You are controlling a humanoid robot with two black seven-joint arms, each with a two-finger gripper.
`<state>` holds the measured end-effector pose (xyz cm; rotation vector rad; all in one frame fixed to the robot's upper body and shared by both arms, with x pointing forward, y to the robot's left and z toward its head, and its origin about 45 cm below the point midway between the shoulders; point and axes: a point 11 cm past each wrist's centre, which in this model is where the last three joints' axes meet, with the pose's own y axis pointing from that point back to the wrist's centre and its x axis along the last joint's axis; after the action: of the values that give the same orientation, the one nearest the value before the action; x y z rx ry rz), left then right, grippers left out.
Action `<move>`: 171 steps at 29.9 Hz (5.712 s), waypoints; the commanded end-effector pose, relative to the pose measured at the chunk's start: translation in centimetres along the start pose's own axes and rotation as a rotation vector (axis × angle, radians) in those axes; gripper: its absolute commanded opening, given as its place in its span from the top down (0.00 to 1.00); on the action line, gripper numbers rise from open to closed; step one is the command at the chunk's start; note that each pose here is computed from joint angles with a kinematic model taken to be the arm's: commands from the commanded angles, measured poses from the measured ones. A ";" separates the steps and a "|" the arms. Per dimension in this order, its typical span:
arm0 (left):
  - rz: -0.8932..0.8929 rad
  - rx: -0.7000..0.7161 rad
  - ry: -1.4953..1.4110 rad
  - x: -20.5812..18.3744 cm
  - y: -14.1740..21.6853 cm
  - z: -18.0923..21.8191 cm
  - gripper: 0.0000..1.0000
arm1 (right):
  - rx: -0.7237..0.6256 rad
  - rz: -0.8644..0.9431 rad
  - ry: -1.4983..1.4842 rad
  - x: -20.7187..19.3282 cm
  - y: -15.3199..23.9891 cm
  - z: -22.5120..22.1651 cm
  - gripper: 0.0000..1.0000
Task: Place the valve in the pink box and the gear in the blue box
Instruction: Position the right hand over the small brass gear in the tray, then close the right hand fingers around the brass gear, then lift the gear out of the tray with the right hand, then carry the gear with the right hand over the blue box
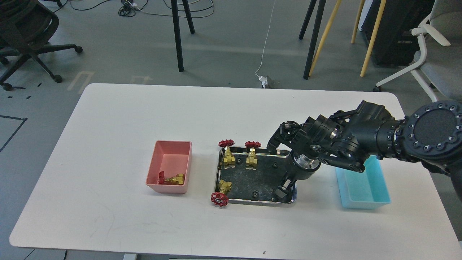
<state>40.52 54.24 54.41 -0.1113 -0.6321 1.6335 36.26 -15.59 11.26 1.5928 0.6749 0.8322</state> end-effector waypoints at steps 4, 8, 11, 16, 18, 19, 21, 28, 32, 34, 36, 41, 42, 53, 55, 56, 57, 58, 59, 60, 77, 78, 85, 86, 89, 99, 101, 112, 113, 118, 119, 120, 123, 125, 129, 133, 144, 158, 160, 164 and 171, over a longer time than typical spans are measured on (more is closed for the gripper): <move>0.003 0.000 0.001 0.0 0.0 0.0 0.01 | -0.001 0.000 0.000 0.0 0.0 0.0 0.44; 0.003 0.000 0.001 0.0 0.0 0.0 0.01 | -0.001 0.000 0.001 0.0 0.0 0.0 0.50; 0.004 0.000 0.001 0.1 0.0 0.0 0.01 | 0.000 0.001 0.000 0.0 0.0 0.0 0.54; 0.015 0.006 0.000 0.5 0.1 -0.3 0.01 | 0.000 -0.001 0.000 0.0 0.0 0.0 0.58; 0.014 0.006 0.000 0.5 0.1 -0.3 0.01 | 0.000 0.000 0.001 0.0 0.0 0.0 0.59; 0.014 0.006 0.000 0.5 0.1 -0.3 0.01 | 0.002 -0.001 0.000 -0.1 -0.1 0.0 0.59; 0.016 0.005 0.000 0.5 0.1 -0.2 0.01 | 0.002 -0.001 0.000 -0.1 -0.1 0.0 0.59; 0.016 0.003 0.000 0.5 0.1 -0.1 0.01 | 0.003 -0.001 -0.001 -0.1 -0.1 -0.1 0.64; 0.015 0.003 -0.001 0.5 0.0 0.0 0.01 | 0.003 -0.001 -0.001 -0.1 -0.1 -0.1 0.66; 0.013 0.001 0.000 0.5 0.0 0.0 0.01 | 0.003 -0.001 -0.001 -0.1 -0.1 -0.1 0.68; 0.013 0.001 0.000 0.5 0.0 0.0 0.01 | 0.003 -0.001 -0.001 -0.1 -0.1 -0.1 0.70; 0.015 0.001 -0.002 0.6 0.0 0.0 0.01 | 0.003 -0.001 -0.001 -0.1 -0.1 -0.1 0.79; 0.015 0.001 -0.002 0.6 0.0 0.0 0.01 | 0.003 -0.001 -0.001 -0.1 -0.1 -0.1 0.80; 0.015 0.004 -0.004 0.6 0.1 0.0 0.01 | -0.001 0.005 0.000 0.2 0.1 0.0 0.94; 0.015 0.002 -0.004 0.6 0.1 0.0 0.01 | -0.003 0.009 0.002 0.4 0.3 0.1 0.95; 0.015 0.002 -0.004 0.6 0.1 0.0 0.01 | -0.003 0.010 0.002 0.4 0.3 0.1 0.95; 0.015 0.002 -0.004 0.6 0.1 0.0 0.01 | -0.003 0.011 0.002 0.5 0.4 0.1 0.95; 0.015 0.002 -0.004 0.6 0.1 0.0 0.01 | -0.003 0.012 0.001 0.5 0.4 0.1 0.95; 0.015 0.002 -0.004 0.6 0.1 0.0 0.01 | -0.001 0.013 0.002 0.5 0.4 0.1 0.95; 0.015 0.002 -0.004 0.6 0.1 0.0 0.01 | 0.000 0.014 0.002 0.6 0.5 0.1 0.95; 0.025 0.010 -0.004 0.9 0.2 -0.2 0.01 | -0.002 0.026 -0.008 0.8 0.5 0.3 0.74; 0.025 0.010 -0.004 0.9 0.2 -0.2 0.01 | -0.002 0.026 -0.008 0.8 0.5 0.3 0.71; 0.025 0.010 -0.004 0.9 0.2 -0.2 0.01 | -0.017 0.039 -0.011 0.9 0.6 0.8 0.63; 0.025 0.010 -0.004 0.9 0.2 -0.2 0.01 | -0.020 0.042 -0.015 1.0 0.6 0.9 0.62; 0.025 0.010 -0.004 0.9 0.2 -0.2 0.01 | -0.028 0.050 -0.013 1.0 0.7 1.1 0.61; 0.025 0.008 -0.004 1.0 0.2 -0.2 0.01 | -0.012 0.082 0.000 1.3 0.4 0.6 0.56; 0.026 0.008 -0.005 1.1 0.2 -0.1 0.01 | 0.001 0.073 -0.003 0.9 0.0 0.3 0.55; 0.036 0.013 -0.008 1.5 0.4 -0.3 0.01 | 0.011 0.085 -0.007 0.3 -1.0 0.1 0.53; 0.036 0.013 -0.008 1.5 0.4 -0.3 0.01 | 0.011 0.089 -0.006 0.3 -1.0 0.1 0.53; 0.036 0.009 -0.007 1.5 0.4 -0.3 0.01 | 0.007 0.118 0.003 0.5 -1.2 0.2 0.53; 0.038 0.009 -0.008 1.5 0.4 -0.3 0.01 | 0.007 0.123 0.005 0.5 -1.2 0.2 0.53; 0.038 0.009 -0.008 1.5 0.4 -0.3 0.01 | 0.005 0.124 0.005 0.5 -1.2 0.2 0.53; 0.039 0.009 -0.008 1.5 0.4 -0.3 0.01 | 0.010 0.122 0.004 0.4 -1.3 0.1 0.53; 0.039 0.009 -0.008 1.5 0.4 -0.3 0.01 | 0.010 0.122 0.004 0.4 -1.3 0.1 0.54; 0.039 0.009 -0.008 1.5 0.4 -0.3 0.01 | 0.010 0.119 0.003 0.3 -1.3 0.1 0.67; 0.038 0.008 -0.009 1.5 0.4 -0.3 0.01 | 0.010 0.112 0.001 0.2 -1.3 0.1 0.77; 0.040 0.010 -0.010 1.5 0.4 -0.3 0.01 | 0.009 0.120 0.005 0.8 -0.7 0.3 0.90; 0.030 0.025 -0.008 0.9 0.3 -1.0 0.01 | 0.093 0.317 -0.167 4.4 7.8 1.6 0.90; 0.031 0.025 -0.007 0.8 0.3 -1.0 0.01 | 0.084 0.319 -0.235 1.6 9.5 3.6 0.90; 0.016 0.026 0.019 -0.5 -0.1 -1.7 0.01 | 0.058 0.341 -0.382 -4.6 12.3 7.1 0.90; 0.017 0.029 0.029 -1.1 -0.3 -2.1 0.01 | 0.019 0.377 -0.610 -14.4 15.3 9.9 0.90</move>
<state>41.82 53.99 52.56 -0.1186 -0.5885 1.6538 37.29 -31.73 23.00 1.8961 0.0248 0.6204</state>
